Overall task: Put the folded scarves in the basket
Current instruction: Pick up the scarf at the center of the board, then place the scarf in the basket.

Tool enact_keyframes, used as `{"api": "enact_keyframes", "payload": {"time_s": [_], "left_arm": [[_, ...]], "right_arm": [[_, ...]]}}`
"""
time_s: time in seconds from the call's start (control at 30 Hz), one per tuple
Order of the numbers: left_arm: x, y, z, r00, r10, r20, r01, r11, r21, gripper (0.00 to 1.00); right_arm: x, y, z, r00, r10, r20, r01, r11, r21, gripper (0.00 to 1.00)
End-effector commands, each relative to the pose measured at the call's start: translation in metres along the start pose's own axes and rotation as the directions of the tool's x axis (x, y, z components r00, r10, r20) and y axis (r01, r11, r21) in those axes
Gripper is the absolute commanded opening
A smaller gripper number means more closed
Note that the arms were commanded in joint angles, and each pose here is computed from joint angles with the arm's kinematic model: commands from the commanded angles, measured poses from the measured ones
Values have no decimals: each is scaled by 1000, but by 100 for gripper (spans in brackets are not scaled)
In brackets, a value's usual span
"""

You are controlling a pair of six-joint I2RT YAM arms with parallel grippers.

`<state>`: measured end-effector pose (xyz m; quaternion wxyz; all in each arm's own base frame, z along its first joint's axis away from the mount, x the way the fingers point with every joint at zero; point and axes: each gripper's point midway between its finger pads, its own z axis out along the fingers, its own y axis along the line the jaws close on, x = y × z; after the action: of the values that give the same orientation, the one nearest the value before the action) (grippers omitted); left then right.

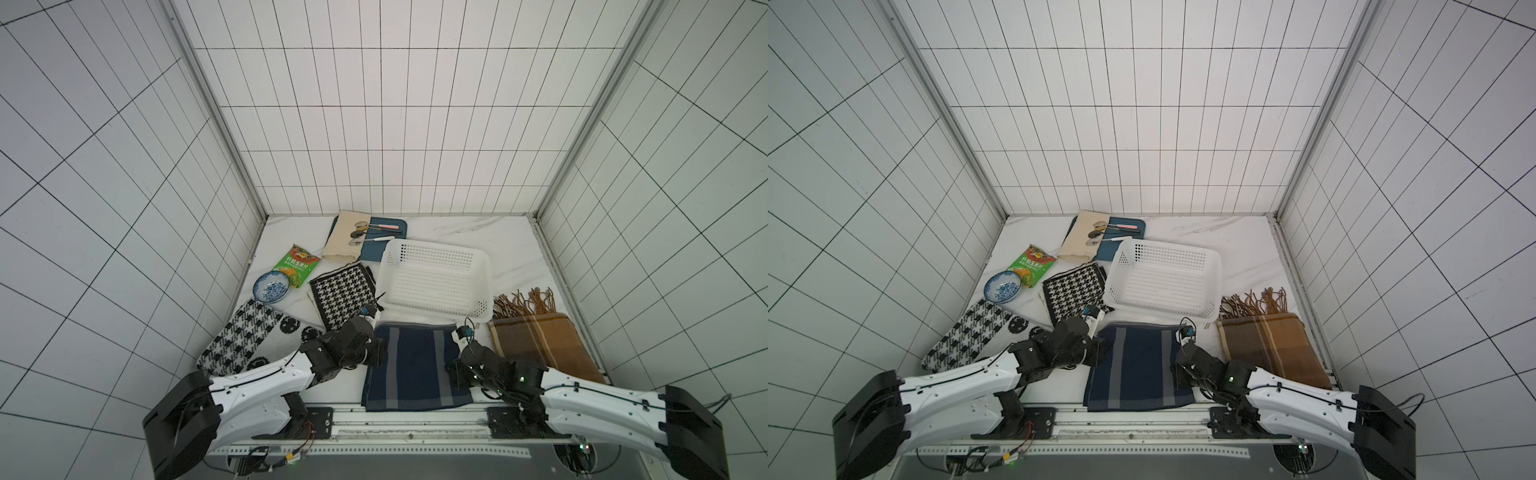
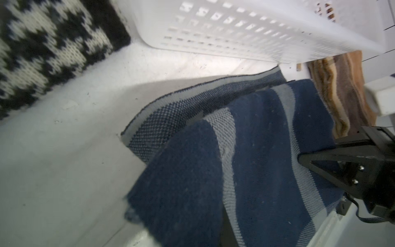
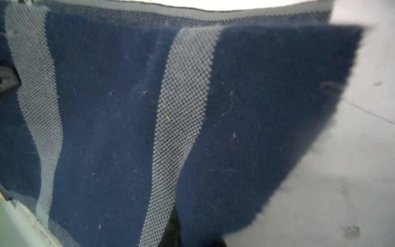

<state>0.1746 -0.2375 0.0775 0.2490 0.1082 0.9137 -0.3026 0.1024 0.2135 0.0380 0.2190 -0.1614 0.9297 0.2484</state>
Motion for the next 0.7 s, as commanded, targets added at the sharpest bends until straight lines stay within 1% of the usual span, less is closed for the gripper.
{"api": "enact_keyframes", "payload": {"time_s": [0.0,0.07,0.17,0.37,0.47,0.57,0.67], "left_arm": [[-10,-12,-10,999,21,35,-21,1000,1,0],[-16,-23,-18,998,44,46,-44,999,-1,0],[-29,-38,-35,994,64,88,-65,998,1,0],[-53,-56,-68,983,62,172,-69,997,36,0],[-66,-67,-81,975,61,213,-76,995,60,0],[-83,-83,-95,968,73,242,-95,993,77,0],[-107,-93,-111,947,95,307,-117,992,56,0]], "right_arm": [[-18,17,-14,997,-71,44,70,997,28,0],[-24,26,-21,993,-105,60,103,994,40,0],[-33,37,-34,985,-148,89,143,988,60,0],[-42,55,-55,973,-191,131,186,982,43,0],[-49,60,-67,966,-216,143,210,976,58,0],[-61,66,-84,956,-242,167,233,970,71,0],[-76,69,-105,943,-259,209,247,966,81,0]]}}
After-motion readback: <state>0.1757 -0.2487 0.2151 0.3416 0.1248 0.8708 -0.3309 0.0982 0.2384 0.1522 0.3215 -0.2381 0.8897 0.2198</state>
